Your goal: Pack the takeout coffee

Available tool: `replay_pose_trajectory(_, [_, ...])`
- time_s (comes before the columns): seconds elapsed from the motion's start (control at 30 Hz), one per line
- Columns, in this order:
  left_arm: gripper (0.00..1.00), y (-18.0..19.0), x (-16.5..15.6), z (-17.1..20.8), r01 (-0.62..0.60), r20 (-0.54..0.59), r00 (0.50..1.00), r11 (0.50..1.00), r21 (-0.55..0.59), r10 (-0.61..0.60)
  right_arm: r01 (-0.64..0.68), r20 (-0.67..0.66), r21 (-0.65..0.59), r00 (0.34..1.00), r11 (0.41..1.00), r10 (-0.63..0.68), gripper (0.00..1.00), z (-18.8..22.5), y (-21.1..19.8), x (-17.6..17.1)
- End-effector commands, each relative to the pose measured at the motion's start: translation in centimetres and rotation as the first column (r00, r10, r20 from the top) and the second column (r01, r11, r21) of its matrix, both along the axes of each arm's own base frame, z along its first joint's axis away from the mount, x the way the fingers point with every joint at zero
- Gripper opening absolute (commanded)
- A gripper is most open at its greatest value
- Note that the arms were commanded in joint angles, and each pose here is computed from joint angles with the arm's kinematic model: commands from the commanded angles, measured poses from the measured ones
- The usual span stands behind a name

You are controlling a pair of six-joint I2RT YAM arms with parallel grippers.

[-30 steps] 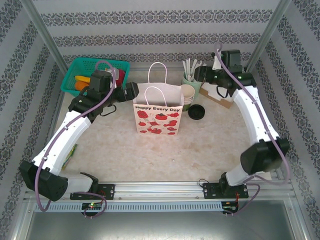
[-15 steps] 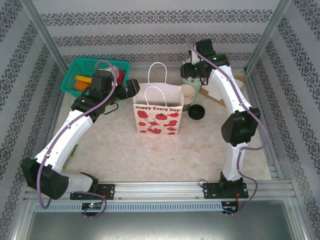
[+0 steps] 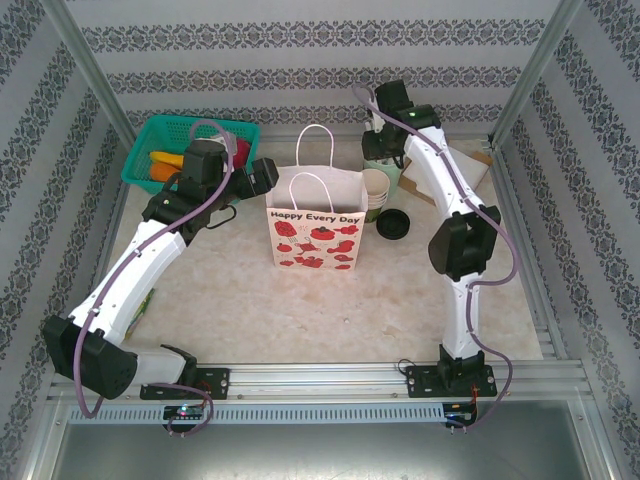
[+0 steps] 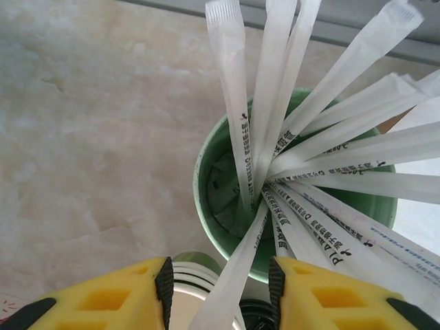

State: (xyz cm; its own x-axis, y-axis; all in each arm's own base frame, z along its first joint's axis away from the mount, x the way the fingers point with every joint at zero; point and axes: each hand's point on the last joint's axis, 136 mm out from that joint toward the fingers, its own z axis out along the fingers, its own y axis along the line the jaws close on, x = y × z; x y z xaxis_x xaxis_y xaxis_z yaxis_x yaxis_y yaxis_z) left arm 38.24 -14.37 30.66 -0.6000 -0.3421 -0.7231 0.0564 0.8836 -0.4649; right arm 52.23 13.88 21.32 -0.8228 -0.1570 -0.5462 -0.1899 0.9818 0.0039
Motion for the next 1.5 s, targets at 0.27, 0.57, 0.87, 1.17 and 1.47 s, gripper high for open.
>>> replay_pose_trajectory(0.27, [1.0,0.4,-0.2,0.4,-0.005,-0.003,1.0,0.999,0.035,0.005,-0.018,0.028,-0.027,0.999,0.999,0.019,0.19,1.2,0.4,-0.1])
replay_pose_trajectory(0.57, [1.0,0.2,-0.1,0.2,-0.002,-0.007,1.0,1.0,0.031,0.002,-0.035,0.1,-0.026,0.994,0.999,0.037,0.0,5.4,0.0,-1.4])
replay_pose_trajectory(0.87, [1.0,2.7,0.4,-1.3,-0.153,-0.08,0.984,0.986,0.073,0.159,-0.112,0.179,0.058,0.979,0.992,0.1,0.0,12.0,0.3,-5.8])
replay_pose_trajectory(1.17, [1.0,6.2,1.1,-3.8,-0.336,-0.182,0.914,0.928,0.158,0.362,-0.194,0.29,0.171,0.947,0.966,0.138,0.0,19.2,-1.0,-11.9])
replay_pose_trajectory(1.47, [1.0,4.5,1.9,-6.0,-0.275,-0.253,0.92,0.953,0.123,0.298,-0.31,0.343,0.354,0.921,0.882,0.186,0.0,24.5,-1.1,-20.2])
